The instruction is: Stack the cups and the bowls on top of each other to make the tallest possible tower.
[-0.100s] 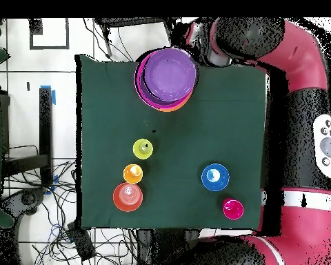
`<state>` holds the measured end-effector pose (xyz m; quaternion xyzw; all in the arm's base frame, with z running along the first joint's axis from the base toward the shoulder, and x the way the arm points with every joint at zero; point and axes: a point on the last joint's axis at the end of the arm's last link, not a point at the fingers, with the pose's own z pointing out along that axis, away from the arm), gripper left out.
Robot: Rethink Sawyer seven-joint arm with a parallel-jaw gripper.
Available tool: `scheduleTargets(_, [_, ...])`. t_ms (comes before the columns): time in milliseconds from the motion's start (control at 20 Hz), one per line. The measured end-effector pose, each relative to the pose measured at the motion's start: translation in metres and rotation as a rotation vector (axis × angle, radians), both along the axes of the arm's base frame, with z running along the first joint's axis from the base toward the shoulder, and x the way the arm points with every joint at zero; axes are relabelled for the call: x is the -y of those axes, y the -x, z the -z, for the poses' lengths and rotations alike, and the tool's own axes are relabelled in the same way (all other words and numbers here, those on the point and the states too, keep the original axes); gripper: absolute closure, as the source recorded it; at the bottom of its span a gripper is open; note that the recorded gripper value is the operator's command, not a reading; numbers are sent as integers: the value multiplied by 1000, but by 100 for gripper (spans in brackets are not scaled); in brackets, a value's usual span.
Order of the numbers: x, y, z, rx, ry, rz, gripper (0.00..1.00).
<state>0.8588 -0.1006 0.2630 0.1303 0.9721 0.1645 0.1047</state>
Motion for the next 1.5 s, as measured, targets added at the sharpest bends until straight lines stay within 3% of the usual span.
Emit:
scheduleTargets(400, [-10, 31, -15, -28, 87, -14, 0])
scheduleTargets(800, [-15, 60, -21, -51, 145, -17, 0])
scheduleTargets(1200, [-17, 89, -6, -59, 200, 11, 0])
scheduleTargets(1500, [-30, 118, 19, -98, 220, 25, 0])
